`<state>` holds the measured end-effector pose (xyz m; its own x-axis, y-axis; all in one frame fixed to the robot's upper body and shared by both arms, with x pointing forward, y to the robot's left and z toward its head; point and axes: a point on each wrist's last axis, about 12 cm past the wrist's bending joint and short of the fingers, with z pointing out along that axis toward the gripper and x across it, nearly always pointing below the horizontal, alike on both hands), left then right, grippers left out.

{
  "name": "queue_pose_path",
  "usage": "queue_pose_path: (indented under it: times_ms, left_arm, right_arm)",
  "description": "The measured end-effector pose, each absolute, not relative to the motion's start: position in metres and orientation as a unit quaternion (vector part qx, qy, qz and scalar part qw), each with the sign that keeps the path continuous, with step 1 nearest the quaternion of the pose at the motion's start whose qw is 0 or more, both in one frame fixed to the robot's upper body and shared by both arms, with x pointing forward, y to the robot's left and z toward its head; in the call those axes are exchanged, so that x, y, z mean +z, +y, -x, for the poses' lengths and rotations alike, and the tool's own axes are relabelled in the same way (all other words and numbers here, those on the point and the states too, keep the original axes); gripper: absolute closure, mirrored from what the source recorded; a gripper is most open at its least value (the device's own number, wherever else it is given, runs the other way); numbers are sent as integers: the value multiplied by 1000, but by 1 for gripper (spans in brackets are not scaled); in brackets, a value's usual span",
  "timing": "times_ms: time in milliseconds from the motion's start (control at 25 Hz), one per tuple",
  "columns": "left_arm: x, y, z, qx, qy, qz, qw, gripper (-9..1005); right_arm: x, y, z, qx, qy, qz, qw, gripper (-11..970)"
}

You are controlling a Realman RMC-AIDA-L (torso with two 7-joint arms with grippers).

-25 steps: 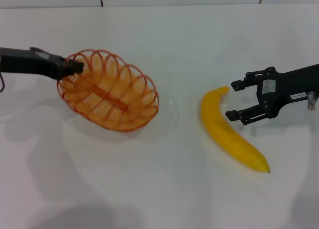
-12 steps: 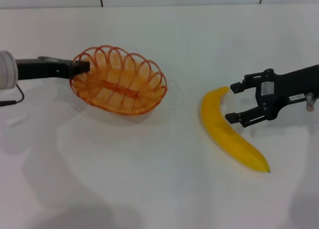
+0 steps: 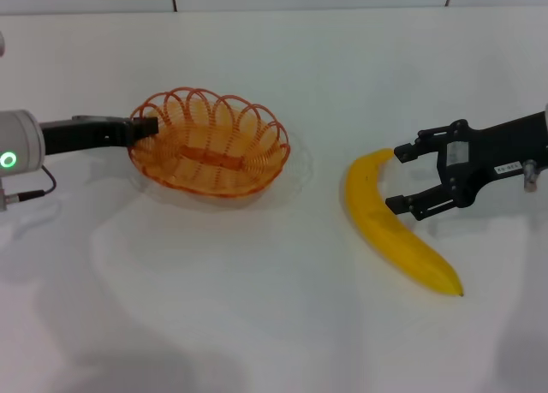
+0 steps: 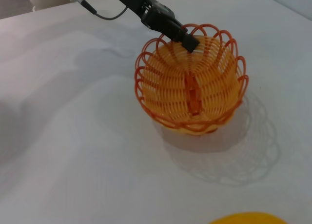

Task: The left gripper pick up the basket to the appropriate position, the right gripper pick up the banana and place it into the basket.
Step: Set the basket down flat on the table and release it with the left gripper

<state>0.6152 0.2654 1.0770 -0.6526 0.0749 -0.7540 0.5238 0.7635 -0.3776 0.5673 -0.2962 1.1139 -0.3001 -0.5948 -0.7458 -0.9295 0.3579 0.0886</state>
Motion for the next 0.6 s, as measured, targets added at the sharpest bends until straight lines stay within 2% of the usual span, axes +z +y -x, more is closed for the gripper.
queue_pose_path:
  times_ms: [600]
  left_arm:
    - [1059,265,-609,-282,871,-155,372,831]
  right_arm:
    - [1113,-295,-568,265,765,499,311,70]
